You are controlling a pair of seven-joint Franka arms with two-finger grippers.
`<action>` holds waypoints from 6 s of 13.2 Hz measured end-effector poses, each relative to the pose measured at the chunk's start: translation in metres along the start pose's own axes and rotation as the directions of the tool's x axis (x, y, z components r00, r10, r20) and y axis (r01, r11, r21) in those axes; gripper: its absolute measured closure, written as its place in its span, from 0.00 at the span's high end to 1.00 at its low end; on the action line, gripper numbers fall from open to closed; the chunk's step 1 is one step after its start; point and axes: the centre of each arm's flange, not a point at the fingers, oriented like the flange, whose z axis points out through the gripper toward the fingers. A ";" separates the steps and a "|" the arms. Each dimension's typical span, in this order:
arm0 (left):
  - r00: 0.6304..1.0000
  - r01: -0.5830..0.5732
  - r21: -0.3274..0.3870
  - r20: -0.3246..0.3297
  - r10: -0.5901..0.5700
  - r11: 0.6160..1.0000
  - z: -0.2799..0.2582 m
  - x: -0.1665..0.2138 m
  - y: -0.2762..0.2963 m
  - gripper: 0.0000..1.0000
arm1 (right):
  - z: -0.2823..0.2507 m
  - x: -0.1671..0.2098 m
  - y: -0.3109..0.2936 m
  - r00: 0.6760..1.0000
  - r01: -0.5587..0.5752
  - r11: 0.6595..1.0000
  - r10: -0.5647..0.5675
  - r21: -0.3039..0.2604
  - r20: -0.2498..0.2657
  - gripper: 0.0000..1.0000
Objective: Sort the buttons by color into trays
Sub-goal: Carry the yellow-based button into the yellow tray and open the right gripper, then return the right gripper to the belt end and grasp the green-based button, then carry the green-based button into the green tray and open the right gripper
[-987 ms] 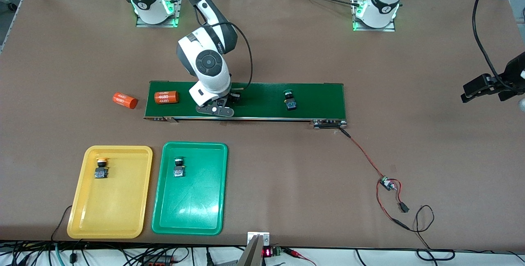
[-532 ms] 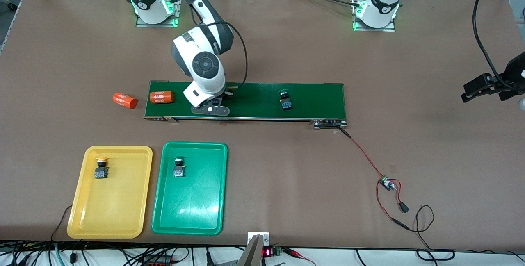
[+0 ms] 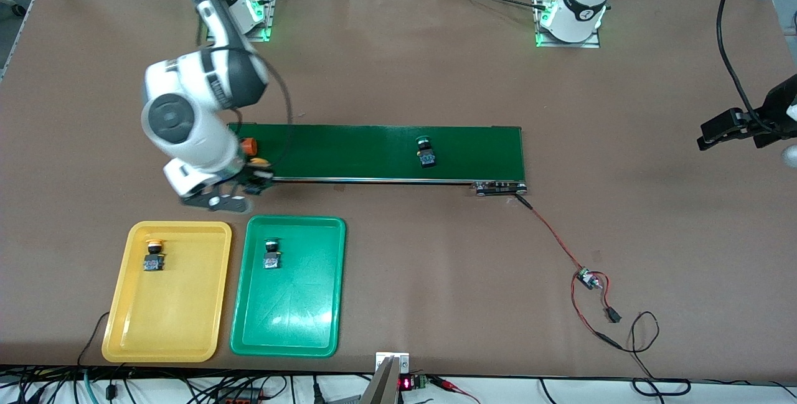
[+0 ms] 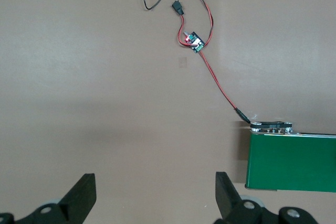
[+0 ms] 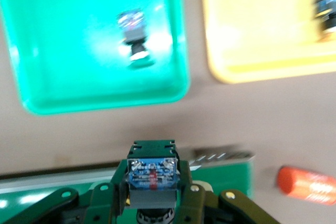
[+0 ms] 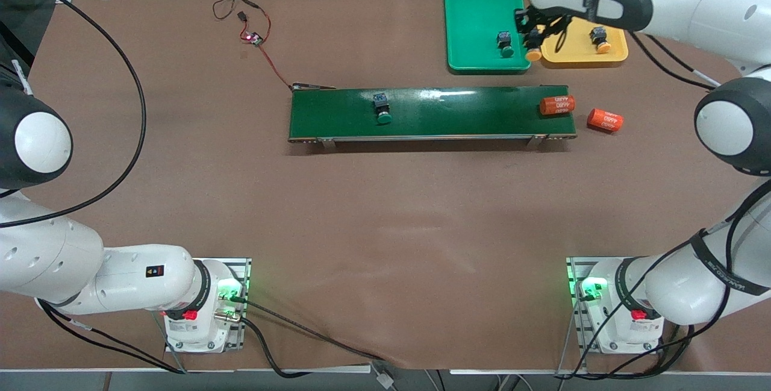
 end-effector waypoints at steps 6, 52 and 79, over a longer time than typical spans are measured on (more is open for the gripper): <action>1.000 -0.005 0.000 0.005 0.005 1.000 0.001 -0.001 0.003 1.00 | 0.057 0.079 0.054 0.984 0.096 0.995 -0.091 0.028 -0.151 0.41; 1.000 -0.004 -0.001 -0.013 0.004 1.000 0.004 0.001 0.003 1.00 | 0.077 -0.132 -0.251 0.934 0.350 0.936 -0.351 0.027 0.060 0.94; 1.000 0.003 0.000 -0.008 -0.003 1.000 0.006 0.001 -0.002 1.00 | 0.094 0.042 -0.159 0.941 0.136 0.987 -0.100 0.089 -0.323 0.41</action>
